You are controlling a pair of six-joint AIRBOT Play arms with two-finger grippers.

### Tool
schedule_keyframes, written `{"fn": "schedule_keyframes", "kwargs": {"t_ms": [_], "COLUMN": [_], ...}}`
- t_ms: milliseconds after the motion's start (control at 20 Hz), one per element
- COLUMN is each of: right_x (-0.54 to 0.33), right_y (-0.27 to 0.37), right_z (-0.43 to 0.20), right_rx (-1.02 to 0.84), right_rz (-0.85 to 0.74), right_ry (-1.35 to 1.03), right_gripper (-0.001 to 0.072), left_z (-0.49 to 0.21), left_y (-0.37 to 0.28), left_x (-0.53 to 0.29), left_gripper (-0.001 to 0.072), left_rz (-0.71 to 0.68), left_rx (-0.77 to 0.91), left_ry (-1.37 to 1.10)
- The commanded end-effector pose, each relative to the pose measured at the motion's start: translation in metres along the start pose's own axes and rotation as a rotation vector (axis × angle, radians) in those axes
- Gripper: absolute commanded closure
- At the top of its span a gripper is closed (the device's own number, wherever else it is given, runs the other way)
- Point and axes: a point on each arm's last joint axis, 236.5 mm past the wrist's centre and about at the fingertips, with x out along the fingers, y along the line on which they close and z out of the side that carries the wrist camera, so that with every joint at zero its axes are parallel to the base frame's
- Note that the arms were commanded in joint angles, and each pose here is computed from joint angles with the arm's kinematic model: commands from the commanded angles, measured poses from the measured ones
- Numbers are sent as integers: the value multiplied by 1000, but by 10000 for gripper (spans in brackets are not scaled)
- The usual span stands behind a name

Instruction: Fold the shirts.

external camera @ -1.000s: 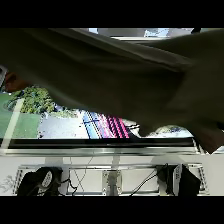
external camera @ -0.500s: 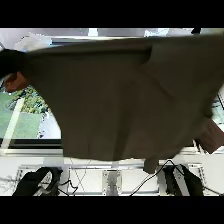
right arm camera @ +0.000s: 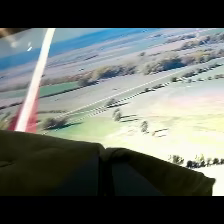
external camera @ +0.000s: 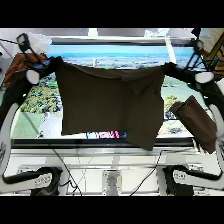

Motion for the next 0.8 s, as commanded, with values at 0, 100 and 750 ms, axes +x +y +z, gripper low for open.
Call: {"fn": "schedule_keyframes", "kwargs": {"t_ms": [0, 100, 750], "right_x": [64, 78, -42], "right_y": [-32, -41, -90], "right_z": [-10, 2, 72], "right_rx": [13, 11, 21], "right_rz": [-91, -112, -127], "right_ry": [-44, -84, -94], "right_gripper": [685, 685, 312], "left_z": [-9, -7, 64], "left_y": [11, 17, 44], "left_x": [62, 82, -18], "left_gripper": [698, 698, 13], "left_rz": [13, 20, 97], "left_rx": [-35, -59, 72], "left_ry": [-7, -7, 59]}}
